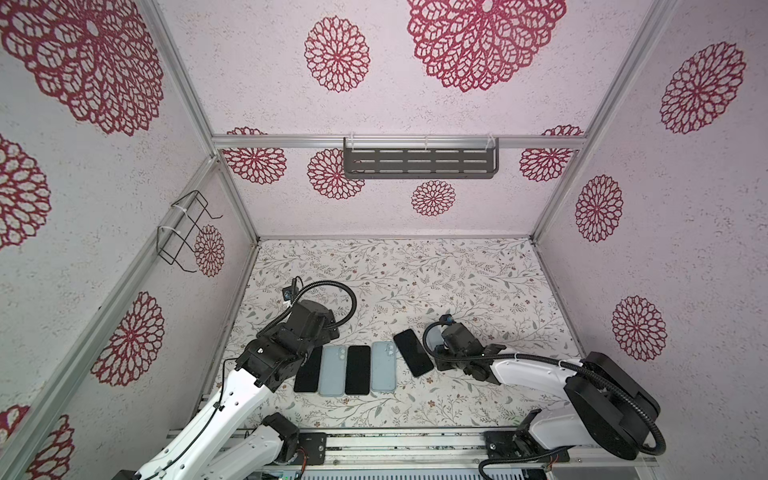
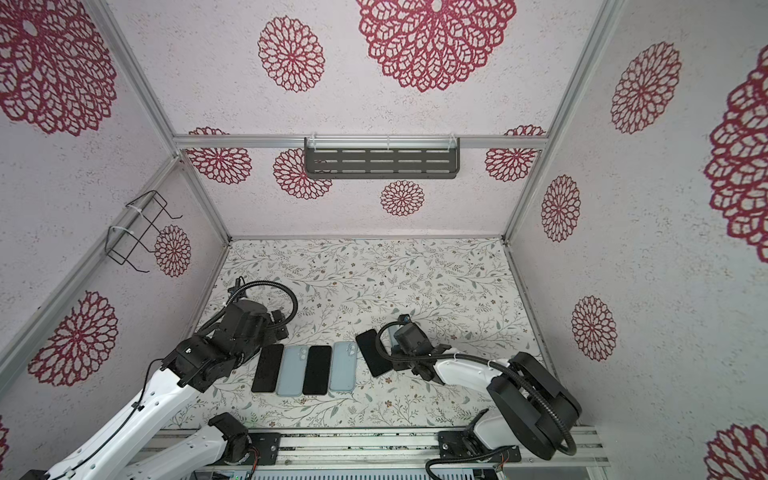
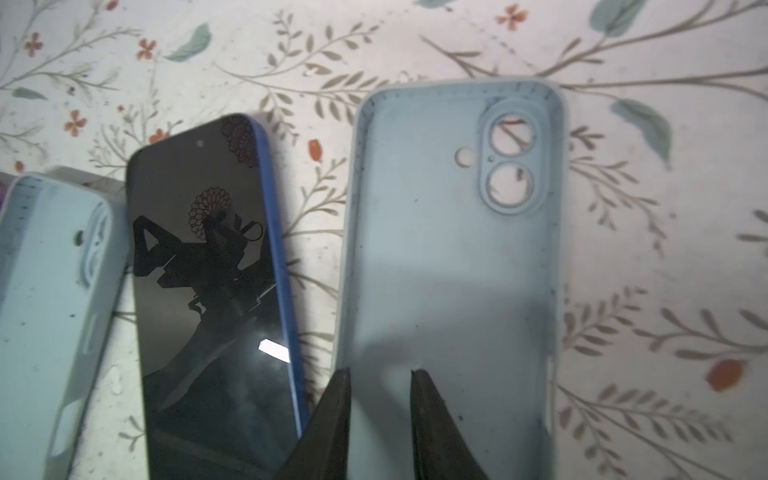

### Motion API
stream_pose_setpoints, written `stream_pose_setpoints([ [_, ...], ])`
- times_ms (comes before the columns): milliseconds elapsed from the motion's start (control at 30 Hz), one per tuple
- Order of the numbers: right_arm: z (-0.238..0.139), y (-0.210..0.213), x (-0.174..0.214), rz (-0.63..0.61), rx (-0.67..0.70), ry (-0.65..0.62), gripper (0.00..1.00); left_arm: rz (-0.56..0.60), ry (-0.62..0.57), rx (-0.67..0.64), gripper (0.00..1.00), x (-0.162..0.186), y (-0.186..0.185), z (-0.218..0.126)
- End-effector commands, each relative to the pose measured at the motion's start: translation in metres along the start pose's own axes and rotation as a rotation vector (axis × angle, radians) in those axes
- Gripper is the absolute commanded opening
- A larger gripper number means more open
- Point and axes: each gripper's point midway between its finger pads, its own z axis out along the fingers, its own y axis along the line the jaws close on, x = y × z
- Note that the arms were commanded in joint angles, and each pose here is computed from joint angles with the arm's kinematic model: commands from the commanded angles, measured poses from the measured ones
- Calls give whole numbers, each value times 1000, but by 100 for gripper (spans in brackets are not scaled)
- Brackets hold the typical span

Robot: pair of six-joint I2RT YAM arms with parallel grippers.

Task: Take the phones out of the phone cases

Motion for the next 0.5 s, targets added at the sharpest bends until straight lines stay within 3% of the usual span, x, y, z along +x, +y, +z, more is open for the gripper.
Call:
stream_pose_setpoints([
  [0,3,22,10,13,-65,34,26,-6,-14,-23,97,-8,12,-4],
  [333,-5,51,19,21,-124,34,29,-36,-2,-144,97,-14,42,16],
  [400,-10,50,14,27,-108,15,35,-36,22,-179,97,-10,49,26],
  [467,-19,45,5,39,-82,-21,47,-21,39,-229,97,-7,57,34],
])
